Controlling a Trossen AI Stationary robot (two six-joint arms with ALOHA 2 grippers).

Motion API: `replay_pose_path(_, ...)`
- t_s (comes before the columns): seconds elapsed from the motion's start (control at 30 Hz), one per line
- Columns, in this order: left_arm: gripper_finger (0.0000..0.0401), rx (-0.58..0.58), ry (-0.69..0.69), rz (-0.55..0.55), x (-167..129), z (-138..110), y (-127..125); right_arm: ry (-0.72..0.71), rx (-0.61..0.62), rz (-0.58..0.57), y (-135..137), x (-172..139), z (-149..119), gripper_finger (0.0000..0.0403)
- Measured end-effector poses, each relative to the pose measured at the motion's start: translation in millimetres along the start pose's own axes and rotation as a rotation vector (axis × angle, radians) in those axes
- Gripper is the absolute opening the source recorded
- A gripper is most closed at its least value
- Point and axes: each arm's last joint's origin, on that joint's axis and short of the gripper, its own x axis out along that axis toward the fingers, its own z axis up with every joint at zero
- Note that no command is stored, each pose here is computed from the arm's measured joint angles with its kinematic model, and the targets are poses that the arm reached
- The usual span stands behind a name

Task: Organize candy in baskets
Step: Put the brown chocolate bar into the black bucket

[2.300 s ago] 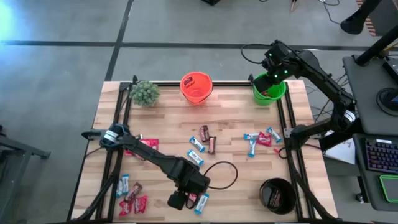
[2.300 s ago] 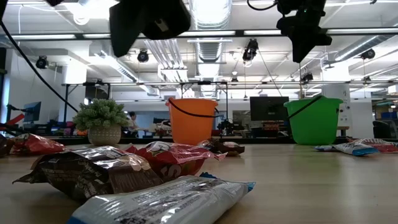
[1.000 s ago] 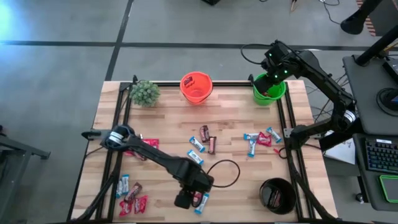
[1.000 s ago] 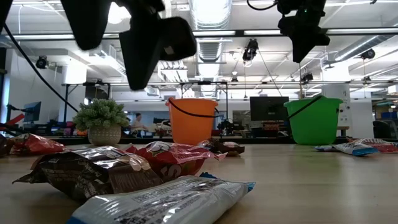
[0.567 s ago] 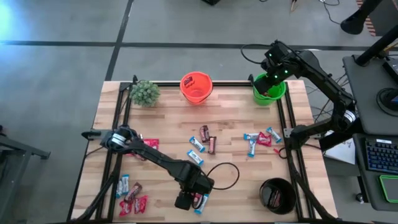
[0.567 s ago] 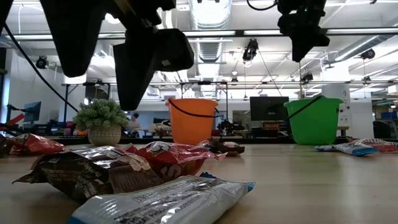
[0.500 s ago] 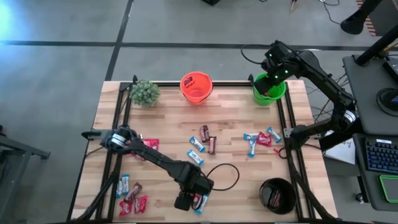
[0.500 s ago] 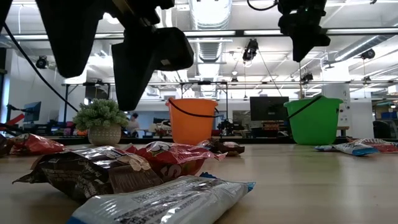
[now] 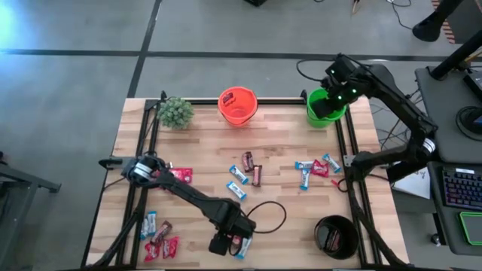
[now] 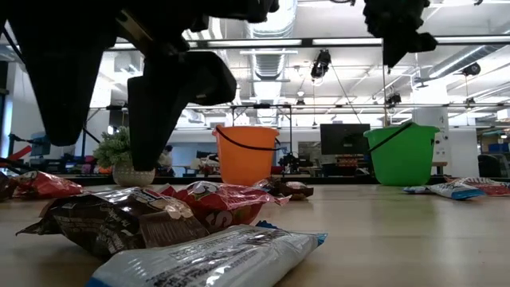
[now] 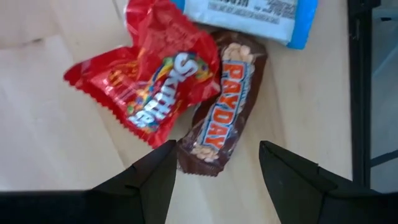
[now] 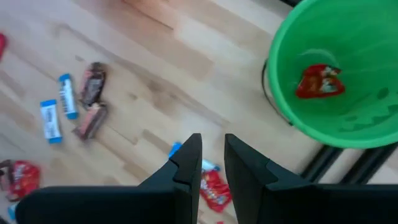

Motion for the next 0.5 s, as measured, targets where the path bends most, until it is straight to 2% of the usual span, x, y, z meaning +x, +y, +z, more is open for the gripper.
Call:
replay_pose_path(0.23,0.021,0.016,-0.044,-0.009,2,3,-8,-0.052,0.002,0.024,4,-16,-16,0.0059)
replay_pose_path(0.5,0.021,0.005,-0.036,0.022,6,0,-6,-0.097,0.008,0.037,4,-28,-26,0.0059)
